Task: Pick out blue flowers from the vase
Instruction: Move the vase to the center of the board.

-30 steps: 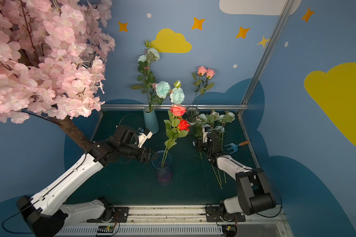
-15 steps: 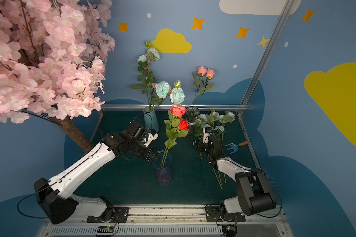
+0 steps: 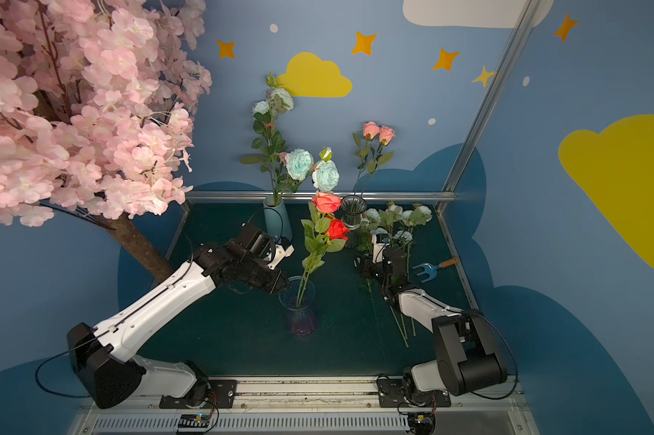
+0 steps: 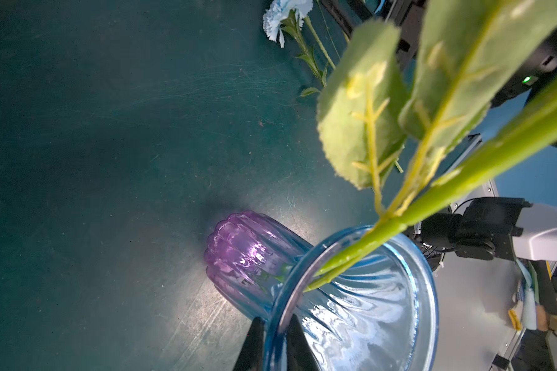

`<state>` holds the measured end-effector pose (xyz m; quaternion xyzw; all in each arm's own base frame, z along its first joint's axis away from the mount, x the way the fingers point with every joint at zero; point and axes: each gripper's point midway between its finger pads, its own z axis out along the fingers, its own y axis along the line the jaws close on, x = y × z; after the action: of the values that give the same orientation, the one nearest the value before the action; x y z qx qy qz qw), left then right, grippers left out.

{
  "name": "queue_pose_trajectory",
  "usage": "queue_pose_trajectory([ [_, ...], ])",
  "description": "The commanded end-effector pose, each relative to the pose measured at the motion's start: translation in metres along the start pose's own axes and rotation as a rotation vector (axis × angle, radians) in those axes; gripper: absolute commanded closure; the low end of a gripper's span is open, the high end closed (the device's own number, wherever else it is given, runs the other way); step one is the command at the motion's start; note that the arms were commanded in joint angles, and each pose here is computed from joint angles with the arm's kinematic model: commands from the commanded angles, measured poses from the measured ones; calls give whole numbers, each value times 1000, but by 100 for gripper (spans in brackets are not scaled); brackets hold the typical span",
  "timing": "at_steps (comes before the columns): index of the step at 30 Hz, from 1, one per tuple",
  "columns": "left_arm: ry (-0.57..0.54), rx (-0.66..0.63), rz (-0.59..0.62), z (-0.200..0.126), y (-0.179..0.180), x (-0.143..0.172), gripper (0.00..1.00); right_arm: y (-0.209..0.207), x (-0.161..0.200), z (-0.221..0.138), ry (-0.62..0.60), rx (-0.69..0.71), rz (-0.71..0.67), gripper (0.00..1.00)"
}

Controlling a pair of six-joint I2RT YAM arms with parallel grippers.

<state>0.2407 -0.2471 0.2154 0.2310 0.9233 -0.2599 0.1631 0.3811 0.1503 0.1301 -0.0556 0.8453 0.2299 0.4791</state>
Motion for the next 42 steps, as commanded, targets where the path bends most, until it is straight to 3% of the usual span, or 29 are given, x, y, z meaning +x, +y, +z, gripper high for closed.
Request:
queue_pose_trajectory([
  [1, -4, 22, 10, 6, -1, 0, 93, 3, -15, 1, -39, -14, -2, 41],
  [10, -60, 142, 24, 1, -24, -16, 97, 3, -14, 1, -34, -13, 2, 41],
  [21, -92, 159, 59, 10, -33, -54, 97, 5, -15, -2, -46, -25, 2, 41],
  [33, -136, 197, 106, 26, -46, -111, 97, 8, -26, -24, -163, -31, -28, 39],
  [42, -185, 44, 117, 33, -19, -161, 97, 8, -26, -26, -171, -33, -28, 38],
])
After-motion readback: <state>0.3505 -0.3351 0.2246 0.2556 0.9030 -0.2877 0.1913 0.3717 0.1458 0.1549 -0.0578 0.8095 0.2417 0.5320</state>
